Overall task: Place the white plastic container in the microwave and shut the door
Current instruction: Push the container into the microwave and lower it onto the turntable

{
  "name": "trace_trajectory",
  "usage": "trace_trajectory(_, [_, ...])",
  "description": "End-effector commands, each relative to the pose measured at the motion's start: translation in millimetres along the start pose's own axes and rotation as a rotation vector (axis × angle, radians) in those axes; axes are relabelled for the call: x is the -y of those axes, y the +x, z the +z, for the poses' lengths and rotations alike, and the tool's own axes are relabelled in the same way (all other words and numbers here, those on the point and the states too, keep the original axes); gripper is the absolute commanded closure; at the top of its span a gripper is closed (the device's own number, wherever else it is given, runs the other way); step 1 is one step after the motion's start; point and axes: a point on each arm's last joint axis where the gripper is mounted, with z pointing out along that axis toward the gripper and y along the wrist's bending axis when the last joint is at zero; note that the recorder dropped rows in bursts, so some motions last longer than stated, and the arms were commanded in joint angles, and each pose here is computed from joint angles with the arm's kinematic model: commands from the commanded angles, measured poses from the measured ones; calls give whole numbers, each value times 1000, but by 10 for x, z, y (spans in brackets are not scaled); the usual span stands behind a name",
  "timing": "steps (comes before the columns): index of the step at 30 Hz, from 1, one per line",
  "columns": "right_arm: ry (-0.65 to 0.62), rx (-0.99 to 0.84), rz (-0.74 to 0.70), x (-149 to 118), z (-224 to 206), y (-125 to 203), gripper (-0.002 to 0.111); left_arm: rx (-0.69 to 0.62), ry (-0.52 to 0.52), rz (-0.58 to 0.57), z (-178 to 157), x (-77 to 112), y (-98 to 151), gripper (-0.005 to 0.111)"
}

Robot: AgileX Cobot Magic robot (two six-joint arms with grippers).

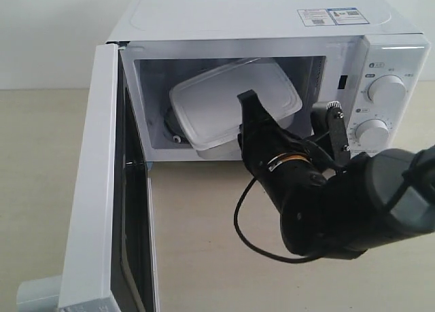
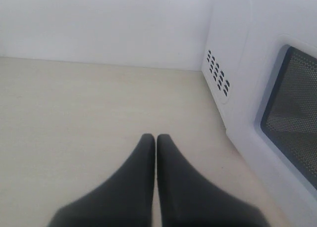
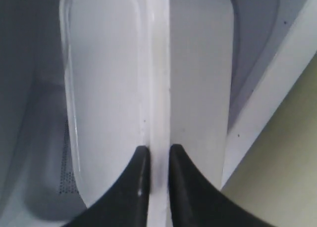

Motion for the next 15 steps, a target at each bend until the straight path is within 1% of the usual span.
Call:
trace_trajectory(1, [-27,2,-18,-70,153,-77,109,-2,-5,-9,2,-4,11,103])
trace_trajectory(5, [-38,-7,-14,-114,249,-26,109,-2,-5,-9,2,-4,11,103])
trace_trajectory(12, [-39,2,-2,-100,414,31,109,-2,-5,-9,2,-4,11,103])
trace_trajectory(14, [-38,9,4,-81,432,37,106,-2,-5,-9,2,-4,11,103])
trace_trajectory(15, [-38,10,3,-75,442,41,102,-2,-5,-9,2,-4,11,103])
